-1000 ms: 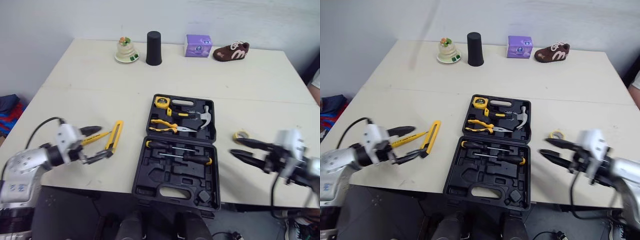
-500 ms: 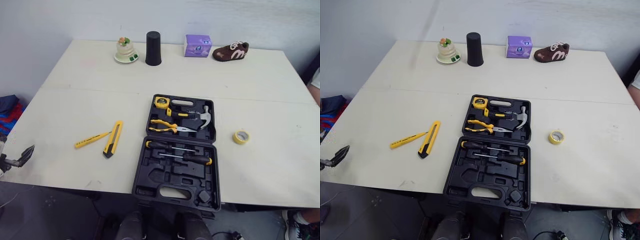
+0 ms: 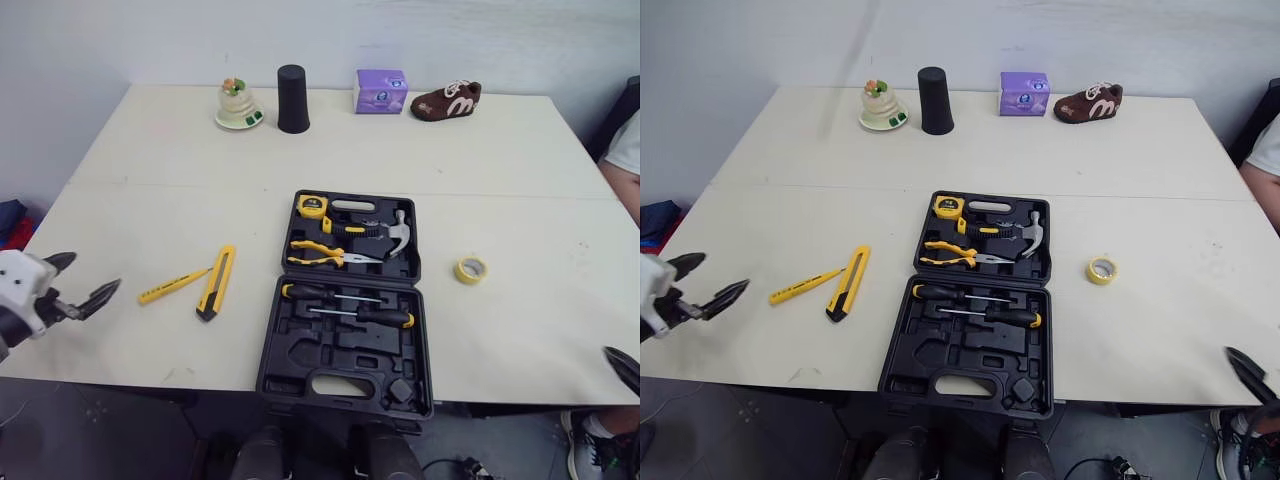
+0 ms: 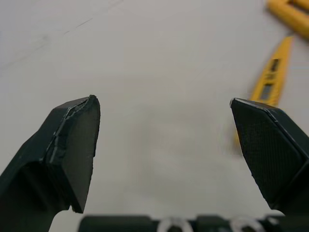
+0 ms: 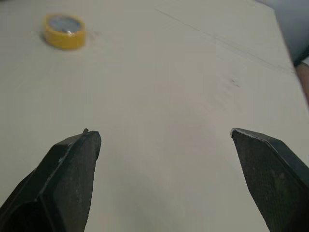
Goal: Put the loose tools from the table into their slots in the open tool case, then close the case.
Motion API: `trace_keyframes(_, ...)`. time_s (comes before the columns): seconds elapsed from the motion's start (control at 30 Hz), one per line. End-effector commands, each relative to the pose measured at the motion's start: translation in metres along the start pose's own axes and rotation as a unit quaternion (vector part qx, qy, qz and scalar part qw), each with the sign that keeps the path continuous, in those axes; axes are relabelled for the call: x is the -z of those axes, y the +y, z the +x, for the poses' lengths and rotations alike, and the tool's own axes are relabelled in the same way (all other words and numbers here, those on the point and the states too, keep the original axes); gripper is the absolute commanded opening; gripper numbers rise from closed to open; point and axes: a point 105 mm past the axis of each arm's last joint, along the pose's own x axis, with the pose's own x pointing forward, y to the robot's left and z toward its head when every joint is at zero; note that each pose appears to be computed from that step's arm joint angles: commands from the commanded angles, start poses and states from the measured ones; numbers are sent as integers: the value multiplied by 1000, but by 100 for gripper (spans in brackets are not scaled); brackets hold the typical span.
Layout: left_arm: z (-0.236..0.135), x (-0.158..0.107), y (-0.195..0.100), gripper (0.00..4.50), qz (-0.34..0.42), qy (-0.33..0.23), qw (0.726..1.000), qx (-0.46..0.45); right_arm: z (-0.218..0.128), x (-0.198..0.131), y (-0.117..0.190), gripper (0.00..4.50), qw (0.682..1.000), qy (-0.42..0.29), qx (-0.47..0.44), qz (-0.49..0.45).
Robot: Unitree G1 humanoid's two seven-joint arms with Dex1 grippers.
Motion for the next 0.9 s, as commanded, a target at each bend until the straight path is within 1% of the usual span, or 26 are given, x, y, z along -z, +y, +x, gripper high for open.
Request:
trace_keyframes(0.03, 13, -14, -22, 450, -14, -1, 996, 85, 22, -52, 29, 448, 992, -107, -63, -22)
trace_keyframes(0.07, 16, -12, -29, 450, -28, 10, 993, 113, 28, -60, 40, 448, 988, -123, -92, -18)
trace_keyframes(0.13, 22, -4, -36, 450, -31, 44, 987, 154, 36, -74, 62, 448, 979, -139, -151, -18)
trace_keyframes(0.2, 32, 4, -33, 450, -30, 70, 983, 168, 46, -94, 84, 448, 963, -171, -207, -13)
trace_keyframes(0.23, 37, 7, -29, 450, -33, 80, 981, 171, 50, -104, 100, 448, 951, -187, -247, -12)
trace_keyframes(0.3, 44, 8, -24, 450, -24, 86, 980, 176, 55, -117, 121, 448, 933, -207, -293, -17)
trace_keyframes(0.4, 49, 10, -22, 450, -31, 92, 976, 193, 59, -124, 141, 448, 917, -216, -335, -26)
trace_keyframes(0.53, 52, 14, -27, 450, -43, 102, 966, 235, 62, -134, 158, 448, 901, -237, -362, -31)
trace_keyframes(0.63, 55, 14, -28, 450, -27, 106, 962, 249, 61, -138, 164, 448, 893, -245, -375, -36)
trace_keyframes(0.77, 64, 11, -36, 450, -20, 79, 962, 261, 59, -138, 169, 448, 886, -244, -391, -41)
trace_keyframes(0.83, 65, 13, -41, 450, -18, 79, 959, 271, 59, -137, 170, 448, 885, -245, -393, -41)
trace_keyframes(0.9, 67, 15, -48, 397, -16, 75, 957, 281, 59, -138, 171, 450, 884, -247, -395, -40)
